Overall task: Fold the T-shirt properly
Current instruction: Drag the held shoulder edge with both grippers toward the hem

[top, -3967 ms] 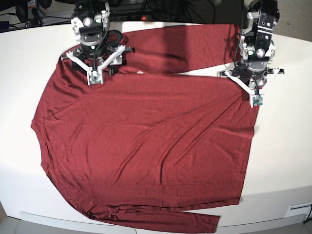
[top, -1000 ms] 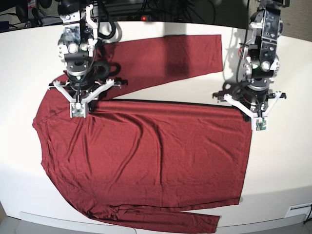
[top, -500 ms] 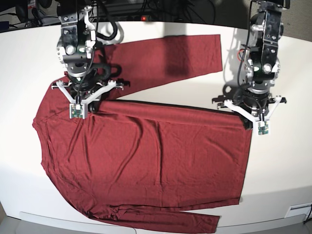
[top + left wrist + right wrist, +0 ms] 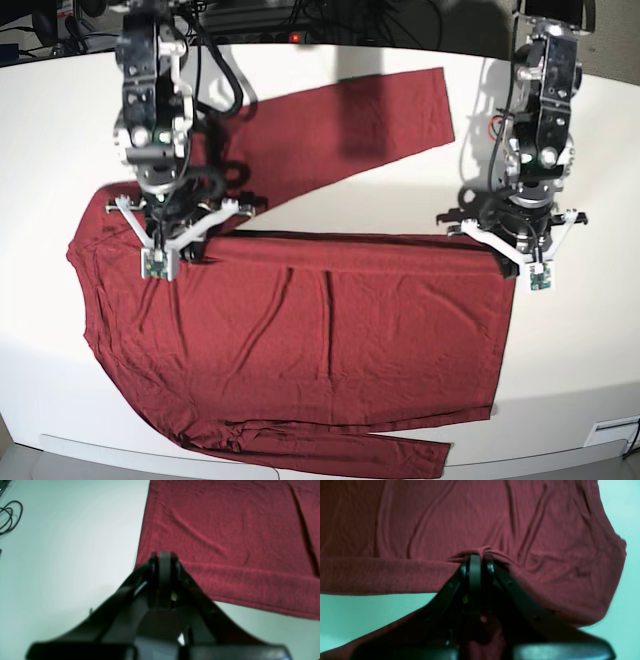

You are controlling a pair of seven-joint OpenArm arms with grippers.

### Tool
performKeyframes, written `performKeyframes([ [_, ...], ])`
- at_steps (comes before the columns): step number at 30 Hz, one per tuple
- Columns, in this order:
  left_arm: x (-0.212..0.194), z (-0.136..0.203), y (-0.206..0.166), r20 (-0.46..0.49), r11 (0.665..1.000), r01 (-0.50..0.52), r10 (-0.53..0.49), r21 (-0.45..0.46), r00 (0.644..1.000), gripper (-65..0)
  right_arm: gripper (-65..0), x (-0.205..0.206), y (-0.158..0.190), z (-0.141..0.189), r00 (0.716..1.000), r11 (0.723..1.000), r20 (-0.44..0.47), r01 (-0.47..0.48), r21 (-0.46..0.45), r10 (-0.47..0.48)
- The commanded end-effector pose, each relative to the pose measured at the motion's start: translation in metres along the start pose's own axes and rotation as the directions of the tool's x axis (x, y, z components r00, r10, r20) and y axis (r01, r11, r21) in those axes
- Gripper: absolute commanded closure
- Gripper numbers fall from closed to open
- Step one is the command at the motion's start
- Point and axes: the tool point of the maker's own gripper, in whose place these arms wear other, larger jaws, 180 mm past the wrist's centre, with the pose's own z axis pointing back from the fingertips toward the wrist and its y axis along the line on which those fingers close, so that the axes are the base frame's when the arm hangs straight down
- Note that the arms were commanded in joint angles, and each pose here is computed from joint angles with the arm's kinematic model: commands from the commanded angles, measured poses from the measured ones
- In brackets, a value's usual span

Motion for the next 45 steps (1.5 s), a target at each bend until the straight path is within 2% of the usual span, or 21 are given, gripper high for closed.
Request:
performKeyframes([
  [1,0.018,-0.002,0.003,0.057,1.0,0.0,-0.001,0.008,0.998,0.0,0.0,0.015,-0.003,-0.003,0.999,1.0,0.041,-0.001,-0.01,0.001],
  [8,0.036,-0.007,0.003,0.118,1.0,-0.002,0.001,0.011,0.993,0.0,0.0,0.01,-0.007,-0.034,1.0,1.0,-0.012,0.008,-0.022,-0.008],
  [16,0.016,-0.043,0.01,0.042,0.999,-0.036,0.035,0.03,0.999,0.0,0.0,0.016,-0.01,-0.058,0.999,0.999,-0.033,0.017,-0.029,-0.018],
  [24,0.027,-0.065,-0.008,0.041,0.998,-0.062,0.061,0.008,0.997,0.0,0.0,0.008,-0.005,-0.082,0.996,0.999,-0.085,0.036,0.005,-0.035],
  [31,0.013,-0.075,-0.011,0.027,0.999,-0.052,0.051,0.013,0.998,0.0,0.0,0.011,-0.007,-0.085,0.998,0.999,-0.062,0.033,0.001,-0.033],
  [35,0.019,-0.075,-0.009,0.058,0.999,-0.035,0.034,0.02,0.998,0.0,0.0,0.018,-0.007,-0.085,0.999,0.999,-0.025,0.034,0.001,-0.034],
  [43,0.018,-0.075,-0.01,0.047,0.999,-0.04,0.039,0.018,0.998,0.0,0.0,0.023,-0.007,-0.085,0.999,0.999,0.004,0.033,0.002,-0.033],
  [44,0.018,-0.075,-0.01,0.046,0.999,-0.04,0.039,0.018,0.998,0.0,-0.9,0.026,-0.007,-0.085,0.999,0.999,0.018,0.033,0.002,-0.033],
  [45,0.018,-0.075,-0.01,0.046,0.999,-0.04,0.039,0.018,0.998,0.0,-8.1,0.03,-0.007,-0.085,0.999,0.999,0.043,0.033,0.002,-0.033],
])
